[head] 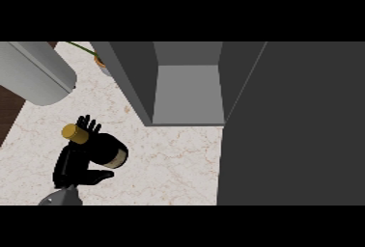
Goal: Pick up the wine, place it into the cabinet and close the cabinet
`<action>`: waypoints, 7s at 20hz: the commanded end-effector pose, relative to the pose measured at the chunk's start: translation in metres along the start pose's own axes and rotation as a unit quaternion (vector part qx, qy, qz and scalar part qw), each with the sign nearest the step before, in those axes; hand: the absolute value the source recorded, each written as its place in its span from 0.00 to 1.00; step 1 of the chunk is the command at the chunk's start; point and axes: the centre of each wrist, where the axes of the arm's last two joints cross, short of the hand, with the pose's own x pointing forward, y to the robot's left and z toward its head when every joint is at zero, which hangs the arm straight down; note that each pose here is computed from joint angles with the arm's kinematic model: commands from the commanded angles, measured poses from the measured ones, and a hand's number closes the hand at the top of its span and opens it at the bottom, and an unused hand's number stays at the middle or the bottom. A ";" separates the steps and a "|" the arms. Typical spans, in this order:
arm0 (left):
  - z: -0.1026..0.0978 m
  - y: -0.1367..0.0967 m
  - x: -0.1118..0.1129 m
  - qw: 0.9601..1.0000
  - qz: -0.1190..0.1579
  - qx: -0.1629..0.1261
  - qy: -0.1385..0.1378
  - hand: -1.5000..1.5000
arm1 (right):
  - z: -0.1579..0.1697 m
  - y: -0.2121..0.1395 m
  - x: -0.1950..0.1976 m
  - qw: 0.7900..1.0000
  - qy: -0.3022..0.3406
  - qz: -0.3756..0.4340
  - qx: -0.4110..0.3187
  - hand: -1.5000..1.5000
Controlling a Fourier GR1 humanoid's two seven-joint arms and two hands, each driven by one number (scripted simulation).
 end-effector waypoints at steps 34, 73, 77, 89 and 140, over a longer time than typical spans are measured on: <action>0.045 -0.028 0.064 0.984 -0.083 -0.032 -0.155 1.00 | 0.032 -0.004 0.019 1.000 -0.021 -0.012 0.015 0.00; -0.030 -0.315 0.156 0.987 -0.058 -0.073 -0.128 1.00 | 0.027 -0.008 0.004 1.000 -0.016 -0.017 0.014 0.00; -0.045 -0.300 0.133 0.985 -0.078 -0.063 -0.141 1.00 | 0.033 -0.004 0.014 1.000 -0.013 -0.009 0.025 0.00; -0.050 -0.312 0.120 0.990 -0.066 -0.023 -0.125 1.00 | 0.034 0.000 0.015 1.000 -0.015 -0.009 0.019 0.00; -0.171 -0.238 0.049 0.982 -0.151 0.045 -0.109 1.00 | 0.024 -0.003 0.014 0.999 -0.022 -0.025 0.024 0.00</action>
